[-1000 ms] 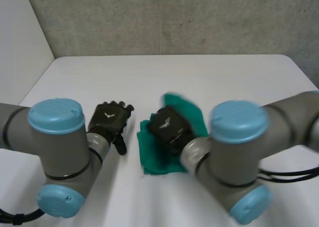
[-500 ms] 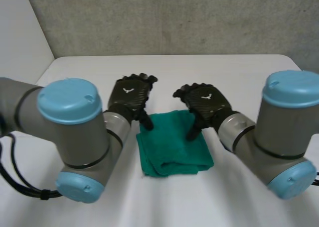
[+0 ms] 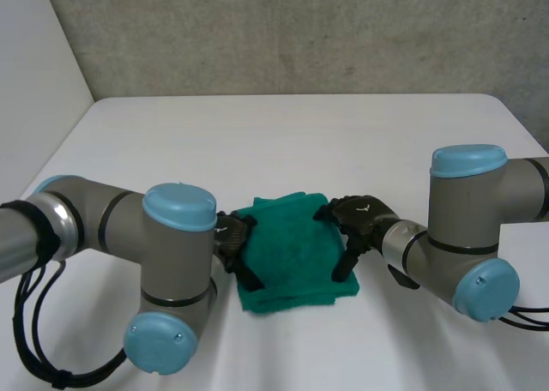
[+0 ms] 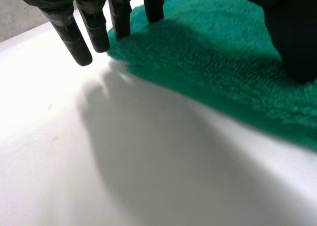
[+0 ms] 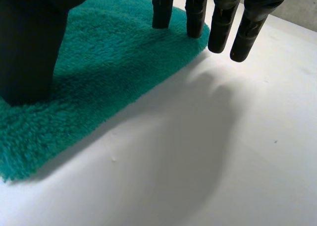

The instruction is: Fold the towel.

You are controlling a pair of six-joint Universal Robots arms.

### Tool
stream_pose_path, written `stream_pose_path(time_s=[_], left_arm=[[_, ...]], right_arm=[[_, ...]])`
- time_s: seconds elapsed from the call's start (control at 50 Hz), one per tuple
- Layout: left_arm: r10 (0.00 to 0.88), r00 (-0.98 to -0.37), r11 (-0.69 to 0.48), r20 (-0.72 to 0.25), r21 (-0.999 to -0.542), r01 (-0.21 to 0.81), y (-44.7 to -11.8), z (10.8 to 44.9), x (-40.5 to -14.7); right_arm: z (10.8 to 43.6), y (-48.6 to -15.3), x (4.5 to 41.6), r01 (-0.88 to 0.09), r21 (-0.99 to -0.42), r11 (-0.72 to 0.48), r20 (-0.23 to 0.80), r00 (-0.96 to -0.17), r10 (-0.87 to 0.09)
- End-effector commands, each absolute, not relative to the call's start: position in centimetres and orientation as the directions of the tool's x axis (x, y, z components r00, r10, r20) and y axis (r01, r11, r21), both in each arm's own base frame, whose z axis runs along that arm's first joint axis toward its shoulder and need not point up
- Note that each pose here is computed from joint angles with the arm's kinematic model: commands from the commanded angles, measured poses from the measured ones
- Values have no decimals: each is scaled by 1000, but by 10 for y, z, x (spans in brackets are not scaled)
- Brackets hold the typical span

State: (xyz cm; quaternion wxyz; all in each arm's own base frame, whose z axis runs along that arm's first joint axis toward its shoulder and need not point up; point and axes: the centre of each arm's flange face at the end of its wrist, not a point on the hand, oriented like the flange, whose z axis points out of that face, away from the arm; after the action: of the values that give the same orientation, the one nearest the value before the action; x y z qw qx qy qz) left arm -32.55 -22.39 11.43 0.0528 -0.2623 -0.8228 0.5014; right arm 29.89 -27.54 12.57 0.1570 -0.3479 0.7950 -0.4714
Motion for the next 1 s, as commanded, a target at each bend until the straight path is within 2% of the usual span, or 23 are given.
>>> stream_pose_path(time_s=[0.02,0.08,0.1,0.12,0.16,0.18,0.2,0.26,0.34,0.36,0.42,0.52,0.58,0.86,1.0], left_arm=[[499,-846,312,-188,-872,378,-220,135,-325],[497,-848,280,-181,-892,354,-220,150,-327],[498,-849,267,-178,-900,345,-219,156,-328],[490,-856,224,-167,-924,309,-220,178,-329],[479,-863,190,-158,-942,278,-222,196,-328],[470,-869,171,-152,-951,258,-224,206,-327],[454,-880,132,-140,-966,221,-227,226,-324],[426,-897,79,-121,-982,170,-231,255,-317],[338,-935,27,-102,-993,119,-247,294,-289],[313,-945,4,-92,-995,98,-249,313,-277],[298,-951,-12,-79,-997,79,-249,332,-261],[293,-955,17,-46,-998,54,-250,346,-239],[294,-956,34,-19,-999,30,-250,346,-234],[311,-950,75,8,-997,16,-245,334,-236],[306,-952,22,9,-1000,-2,-244,335,-237]], right_arm=[[131,-276,299,-422,-861,283,112,-700,-705],[140,-278,298,-413,-872,263,127,-710,-693],[169,-283,294,-382,-902,203,168,-742,-649],[179,-284,293,-370,-911,180,181,-754,-632],[199,-288,291,-342,-931,126,207,-781,-589],[221,-292,286,-305,-950,73,222,-817,-533],[233,-293,284,-285,-957,46,225,-835,-502],[278,-290,271,-211,-976,-47,212,-895,-392],[313,-294,248,-175,-978,-116,201,-940,-276],[319,-296,243,-172,-977,-125,199,-947,-253],[334,-296,230,-168,-974,-152,198,-957,-212],[343,-287,223,-177,-975,-137,203,-957,-206],[343,-284,222,-181,-976,-121,203,-957,-209],[340,-272,224,-189,-975,-112,211,-950,-230],[337,-271,225,-188,-975,-118,212,-949,-232]])
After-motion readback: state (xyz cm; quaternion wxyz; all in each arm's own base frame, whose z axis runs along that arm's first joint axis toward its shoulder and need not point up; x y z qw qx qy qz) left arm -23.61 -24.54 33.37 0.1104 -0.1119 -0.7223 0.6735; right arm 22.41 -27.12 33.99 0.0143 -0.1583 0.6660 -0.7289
